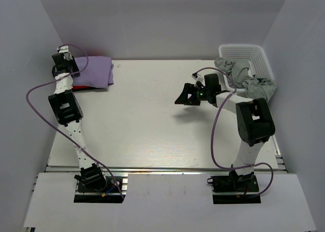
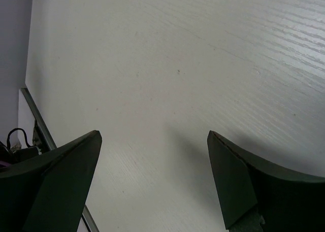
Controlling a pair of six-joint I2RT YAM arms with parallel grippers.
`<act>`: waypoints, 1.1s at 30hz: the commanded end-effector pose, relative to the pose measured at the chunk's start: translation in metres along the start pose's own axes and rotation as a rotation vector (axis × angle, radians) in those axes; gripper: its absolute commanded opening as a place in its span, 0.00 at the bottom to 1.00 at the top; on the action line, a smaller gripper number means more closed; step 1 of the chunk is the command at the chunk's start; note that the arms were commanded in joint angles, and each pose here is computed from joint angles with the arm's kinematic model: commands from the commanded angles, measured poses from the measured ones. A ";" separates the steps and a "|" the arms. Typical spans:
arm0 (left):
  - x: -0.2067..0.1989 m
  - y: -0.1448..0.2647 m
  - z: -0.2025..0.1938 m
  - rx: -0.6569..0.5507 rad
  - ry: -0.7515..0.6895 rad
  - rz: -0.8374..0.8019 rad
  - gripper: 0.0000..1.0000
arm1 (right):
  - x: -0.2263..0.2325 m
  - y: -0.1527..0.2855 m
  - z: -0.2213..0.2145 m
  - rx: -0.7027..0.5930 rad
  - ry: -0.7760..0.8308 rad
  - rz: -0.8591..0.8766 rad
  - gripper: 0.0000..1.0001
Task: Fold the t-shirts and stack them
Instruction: Put the neatly folded tshirt into the corner of the board with the left arm
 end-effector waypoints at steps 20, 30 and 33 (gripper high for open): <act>0.016 0.053 0.060 -0.290 0.142 0.099 0.00 | 0.005 -0.007 0.014 -0.035 0.021 0.054 0.90; 0.032 0.070 0.108 -0.452 0.226 0.096 0.00 | 0.004 -0.014 0.016 -0.030 0.017 0.058 0.90; 0.031 0.077 0.121 -0.480 0.227 0.101 0.00 | 0.004 -0.016 0.016 -0.031 0.016 0.061 0.90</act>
Point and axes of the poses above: each gripper's point midway between its finger pads, its own y axis back along the fingers, its own x axis along the line the jaws close on, z = x × y, the point moved 2 cm from there along y, back along the fingers, and after that the axes turned 12 degrees about y, right-handed, at the moved point
